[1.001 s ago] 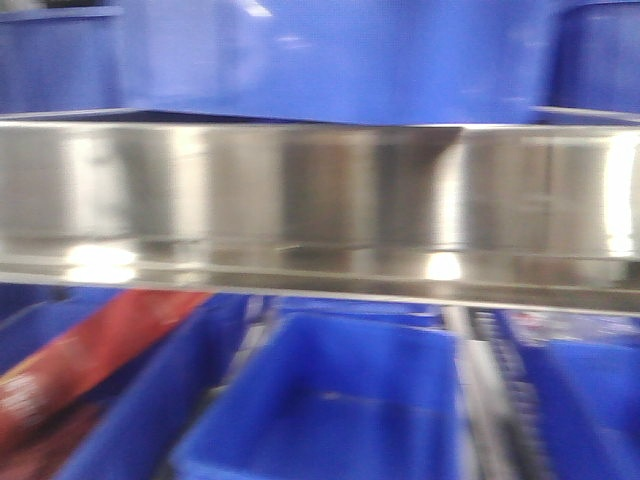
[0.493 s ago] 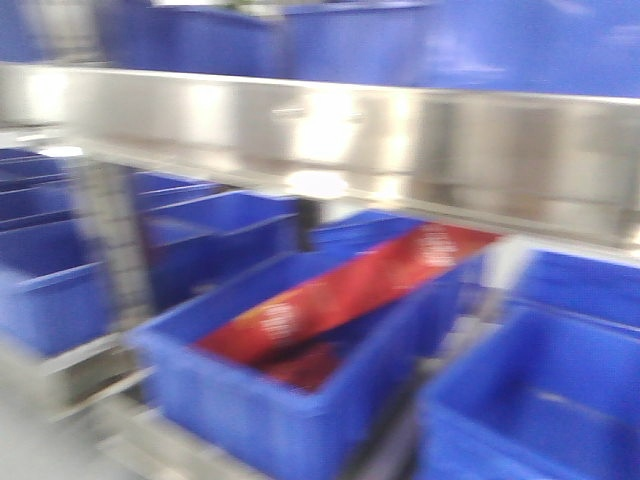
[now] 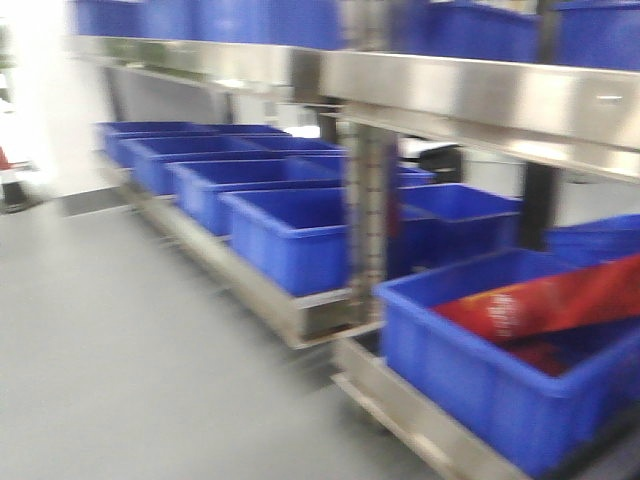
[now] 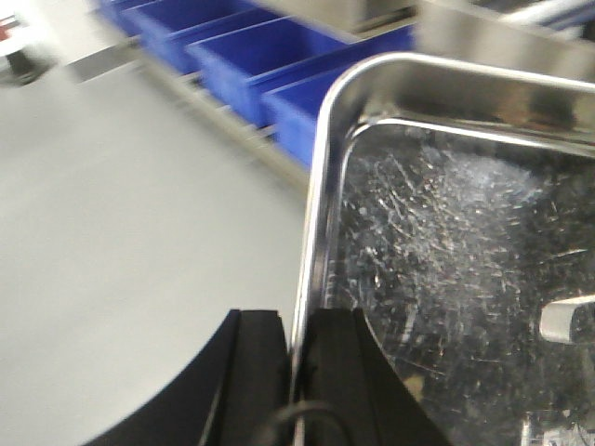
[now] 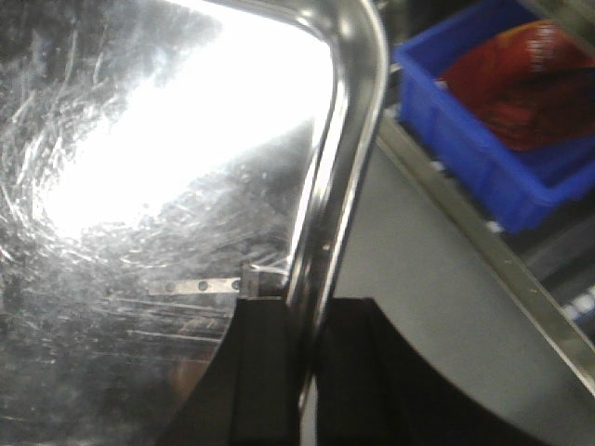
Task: Stack silver trays without gaps
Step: 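Drive the base away from the rack holding the tray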
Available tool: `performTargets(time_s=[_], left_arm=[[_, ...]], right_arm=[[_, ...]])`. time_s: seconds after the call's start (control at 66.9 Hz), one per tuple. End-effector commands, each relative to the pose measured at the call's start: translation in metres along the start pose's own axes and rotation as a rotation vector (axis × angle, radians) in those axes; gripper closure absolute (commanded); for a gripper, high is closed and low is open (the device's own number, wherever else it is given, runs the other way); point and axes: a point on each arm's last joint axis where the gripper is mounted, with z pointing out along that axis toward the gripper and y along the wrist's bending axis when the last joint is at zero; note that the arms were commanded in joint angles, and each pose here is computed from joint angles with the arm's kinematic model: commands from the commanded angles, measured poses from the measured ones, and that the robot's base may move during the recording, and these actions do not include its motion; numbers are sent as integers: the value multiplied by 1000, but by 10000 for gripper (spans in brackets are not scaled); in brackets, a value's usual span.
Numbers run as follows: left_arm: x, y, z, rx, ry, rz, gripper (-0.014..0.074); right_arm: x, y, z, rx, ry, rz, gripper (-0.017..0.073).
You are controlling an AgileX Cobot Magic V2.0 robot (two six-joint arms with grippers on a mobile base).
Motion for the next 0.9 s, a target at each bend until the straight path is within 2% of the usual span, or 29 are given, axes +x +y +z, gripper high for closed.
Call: performTargets(time_s=[0.0,0.881], left_arm=[[-8,1,-2,-8,-78,6,610],[-8,1,-2,-8,-78,6,610]], right_arm=[[1,3,-3,-25,7,-29,583],[1,3,-3,-25,7,-29,583]])
